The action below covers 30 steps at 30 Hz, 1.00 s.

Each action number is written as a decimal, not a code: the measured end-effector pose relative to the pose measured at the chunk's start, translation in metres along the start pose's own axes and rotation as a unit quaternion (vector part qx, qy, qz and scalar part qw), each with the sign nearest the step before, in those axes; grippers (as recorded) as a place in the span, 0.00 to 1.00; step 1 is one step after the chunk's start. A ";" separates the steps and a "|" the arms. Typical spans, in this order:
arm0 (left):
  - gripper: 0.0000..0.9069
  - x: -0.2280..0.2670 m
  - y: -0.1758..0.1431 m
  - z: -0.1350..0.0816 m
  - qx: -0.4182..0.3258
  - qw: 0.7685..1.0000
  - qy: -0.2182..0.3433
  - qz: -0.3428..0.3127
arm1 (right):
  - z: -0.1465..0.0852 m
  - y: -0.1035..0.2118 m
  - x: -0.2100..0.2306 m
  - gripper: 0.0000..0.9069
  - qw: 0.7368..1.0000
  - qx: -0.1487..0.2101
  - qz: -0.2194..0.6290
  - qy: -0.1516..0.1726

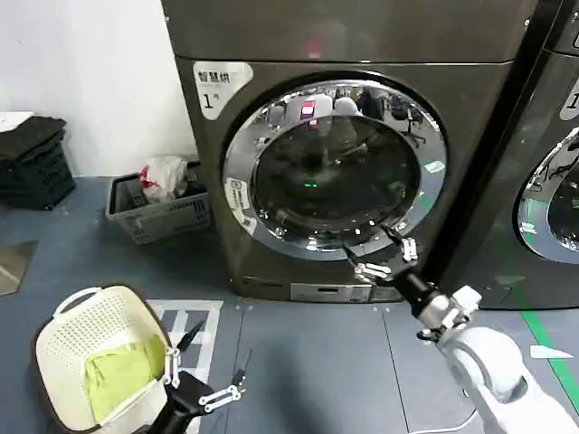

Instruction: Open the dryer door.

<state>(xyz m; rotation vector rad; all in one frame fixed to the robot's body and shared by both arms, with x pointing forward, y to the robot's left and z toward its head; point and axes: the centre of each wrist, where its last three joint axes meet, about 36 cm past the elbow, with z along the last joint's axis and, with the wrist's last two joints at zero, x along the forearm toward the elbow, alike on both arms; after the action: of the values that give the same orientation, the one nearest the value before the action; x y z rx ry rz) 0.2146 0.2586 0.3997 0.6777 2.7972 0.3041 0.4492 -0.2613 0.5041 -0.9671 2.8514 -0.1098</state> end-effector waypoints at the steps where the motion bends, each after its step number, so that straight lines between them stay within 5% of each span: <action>1: 1.00 0.000 0.000 0.000 0.000 1.000 0.000 0.000 | 0.000 -0.001 -0.005 1.00 1.000 0.000 -0.006 0.000; 30: 1.00 0.002 0.000 -0.001 0.003 1.000 0.003 0.003 | 0.004 -0.017 -0.118 1.00 0.995 0.004 -0.097 0.010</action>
<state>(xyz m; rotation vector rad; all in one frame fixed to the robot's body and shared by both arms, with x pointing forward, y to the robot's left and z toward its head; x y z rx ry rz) 0.2124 0.2592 0.4000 0.6877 2.8042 0.2994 0.5526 -0.2030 0.5132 -1.2455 2.7658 -0.1513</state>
